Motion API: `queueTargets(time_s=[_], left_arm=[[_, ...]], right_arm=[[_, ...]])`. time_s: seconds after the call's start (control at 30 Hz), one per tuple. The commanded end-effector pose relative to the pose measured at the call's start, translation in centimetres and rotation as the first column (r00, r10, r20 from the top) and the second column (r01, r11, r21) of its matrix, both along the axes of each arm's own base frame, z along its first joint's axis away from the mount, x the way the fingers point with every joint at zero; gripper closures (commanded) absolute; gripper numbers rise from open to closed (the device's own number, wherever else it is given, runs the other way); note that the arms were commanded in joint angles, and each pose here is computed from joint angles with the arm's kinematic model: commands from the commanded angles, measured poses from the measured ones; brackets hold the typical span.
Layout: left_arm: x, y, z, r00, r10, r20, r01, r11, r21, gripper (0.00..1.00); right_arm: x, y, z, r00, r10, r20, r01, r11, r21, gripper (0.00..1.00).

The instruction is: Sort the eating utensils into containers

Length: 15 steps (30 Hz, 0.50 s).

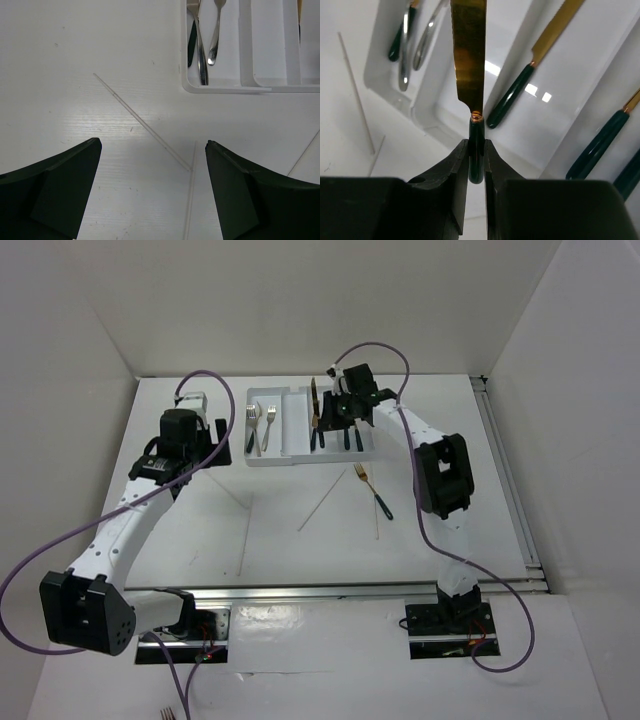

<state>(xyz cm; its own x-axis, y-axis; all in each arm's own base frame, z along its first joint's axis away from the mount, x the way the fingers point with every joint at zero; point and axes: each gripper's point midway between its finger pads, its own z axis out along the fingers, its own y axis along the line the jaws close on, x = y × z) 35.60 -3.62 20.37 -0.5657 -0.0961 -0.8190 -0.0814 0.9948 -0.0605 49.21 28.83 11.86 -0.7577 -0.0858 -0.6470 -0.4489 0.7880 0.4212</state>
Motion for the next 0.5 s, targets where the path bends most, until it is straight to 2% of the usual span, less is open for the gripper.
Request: queueTargets(time_s=[0.0,0.07,0.23,0.27,0.37,0.4,0.43,0.47], left_arm=[[0.6,0.3,3.3,0.996,-0.004,0.094,0.002,1.0,0.022,0.0],[0.5,0.3,3.5,0.996,-0.004,0.092,0.002,1.0,0.023,0.0],[0.6,0.3,3.9,0.995,-0.009,0.101,0.006,1.0,0.029,0.0],[0.7,0.3,3.6,0.996,-0.009,0.092,0.006,1.0,0.031,0.0],[0.7,0.3,3.6,0.996,-0.009,0.092,0.006,1.0,0.031,0.0],[0.8,0.1,3.3,0.996,-0.017,0.082,0.015,1.0,0.028,0.0],[0.9,0.1,3.3,0.996,-0.017,0.082,0.015,1.0,0.028,0.0],[1.0,0.1,3.5,0.996,-0.017,0.091,0.014,1.0,0.026,0.0]], right_arm=[[3.9,-0.2,1.0,0.999,-0.032,0.033,0.029,0.998,0.062,1.0],[4.8,-0.5,-1.8,0.999,-0.041,-0.016,0.041,0.998,0.042,1.0],[6.4,-0.6,-3.2,1.0,-0.031,-0.001,0.031,0.999,0.026,0.98],[6.7,-1.2,-3.6,0.999,-0.035,-0.006,0.035,0.999,0.017,0.86],[6.0,-1.3,-4.3,1.0,-0.002,-0.01,0.002,1.0,0.003,0.61],[5.9,-1.3,-2.5,0.999,0.019,0.035,-0.02,1.0,0.009,0.54],[5.1,-1.6,-3.1,0.999,0.027,0.025,-0.026,1.0,-0.002,0.5],[5.1,-1.4,-1.9,0.997,0.044,0.067,-0.045,0.999,0.013,0.47]])
